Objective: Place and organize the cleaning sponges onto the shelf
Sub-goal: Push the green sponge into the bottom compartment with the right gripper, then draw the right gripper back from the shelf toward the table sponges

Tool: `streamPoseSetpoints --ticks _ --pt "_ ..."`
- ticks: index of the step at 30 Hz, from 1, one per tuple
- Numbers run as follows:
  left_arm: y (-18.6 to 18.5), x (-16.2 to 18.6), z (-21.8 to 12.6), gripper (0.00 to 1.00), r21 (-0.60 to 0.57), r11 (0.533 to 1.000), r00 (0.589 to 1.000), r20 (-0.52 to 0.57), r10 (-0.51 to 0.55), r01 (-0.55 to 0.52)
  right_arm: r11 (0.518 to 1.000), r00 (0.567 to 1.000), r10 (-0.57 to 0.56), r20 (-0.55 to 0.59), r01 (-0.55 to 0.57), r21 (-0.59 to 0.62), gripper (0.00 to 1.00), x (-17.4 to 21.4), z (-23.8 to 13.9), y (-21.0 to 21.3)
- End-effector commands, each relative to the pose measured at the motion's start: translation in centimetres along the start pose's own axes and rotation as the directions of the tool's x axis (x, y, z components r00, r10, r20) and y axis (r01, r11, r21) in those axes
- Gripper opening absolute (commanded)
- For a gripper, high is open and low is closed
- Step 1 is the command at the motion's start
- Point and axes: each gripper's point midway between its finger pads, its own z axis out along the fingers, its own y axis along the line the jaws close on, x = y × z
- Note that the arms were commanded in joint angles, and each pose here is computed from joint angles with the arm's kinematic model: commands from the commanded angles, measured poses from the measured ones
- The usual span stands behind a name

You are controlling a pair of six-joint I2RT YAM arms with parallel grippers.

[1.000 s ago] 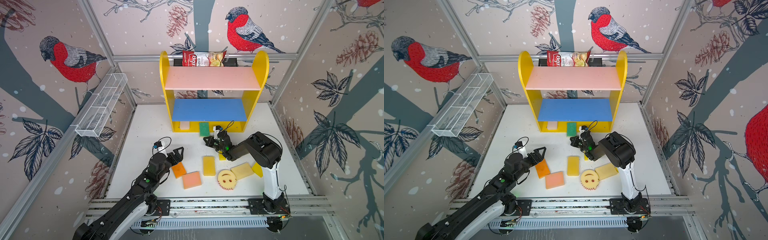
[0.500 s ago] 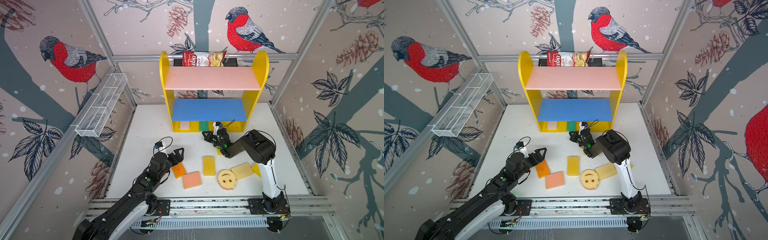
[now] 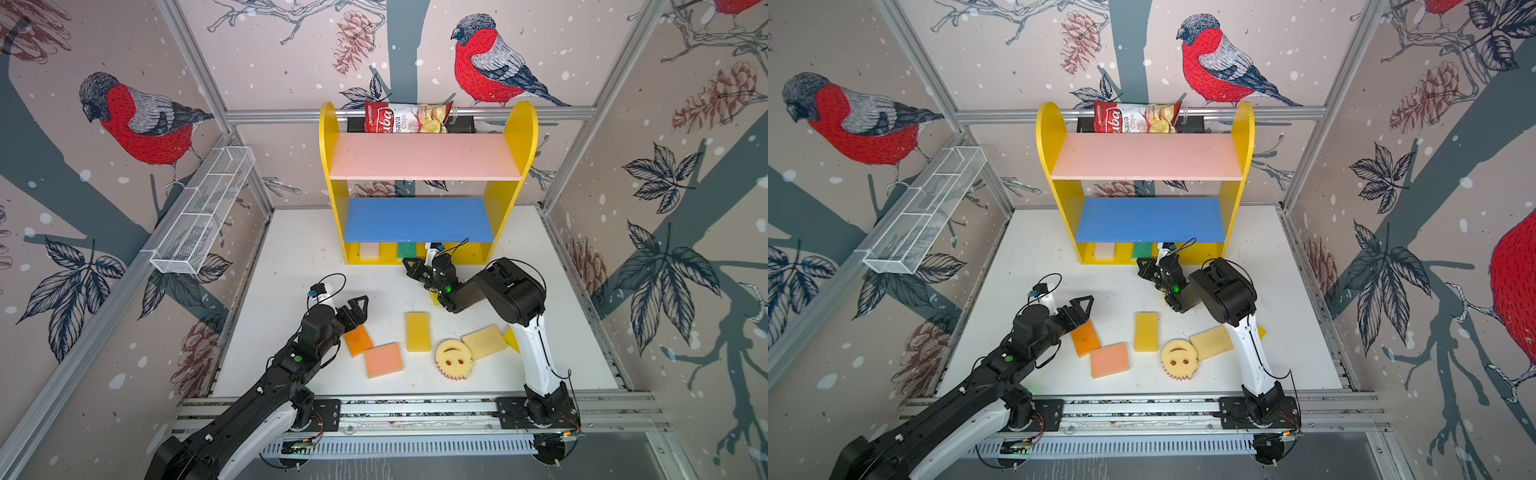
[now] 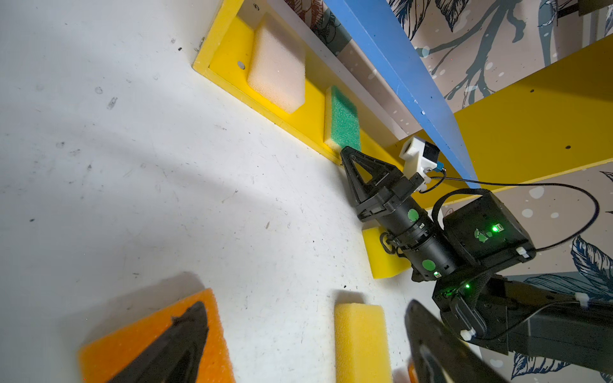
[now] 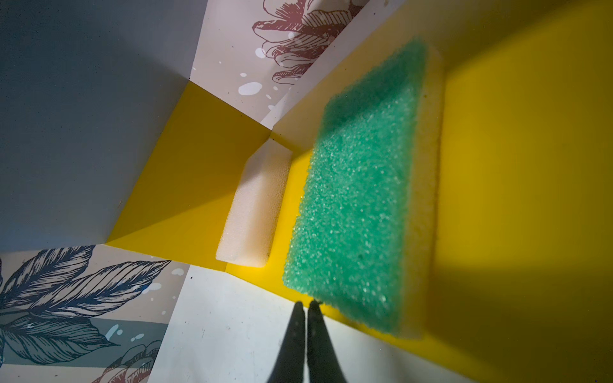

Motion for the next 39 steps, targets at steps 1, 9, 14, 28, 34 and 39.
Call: streamPoseSetpoints --ticks 1,9,14,28,34,39 --pt "-0.4 -0.3 0.0 0.92 0.014 1.000 1.000 0.012 0.015 -0.015 0.986 0.993 0.049 -0.108 -0.032 0.161 0.07 3.4 -0.6 -4.4" --pt "-0.6 -0.5 0.0 0.92 0.017 1.000 1.000 0.015 0.015 -0.016 0.986 0.993 0.081 -0.088 -0.068 0.149 0.08 2.9 -2.8 -4.0" --pt "-0.7 -0.7 -0.3 0.92 0.020 1.000 1.000 0.023 0.016 -0.017 0.980 0.994 0.098 -0.038 -0.090 0.178 0.08 1.5 -5.2 -4.6" --pt "0.2 -1.6 -2.3 0.92 -0.046 0.998 0.998 0.056 0.040 -0.038 0.957 0.987 -0.163 0.001 0.158 0.245 0.11 -3.5 -10.2 0.1" --pt "3.7 -0.4 -3.4 0.91 -0.187 0.982 0.999 0.036 0.001 0.006 0.941 0.974 -0.225 -0.034 0.226 0.251 0.13 -3.5 -11.7 1.9" --pt "5.5 1.0 -4.3 0.91 -0.235 0.972 0.999 0.013 -0.031 0.033 0.943 0.977 -0.201 -0.067 0.212 0.257 0.15 -2.3 -13.1 2.1"
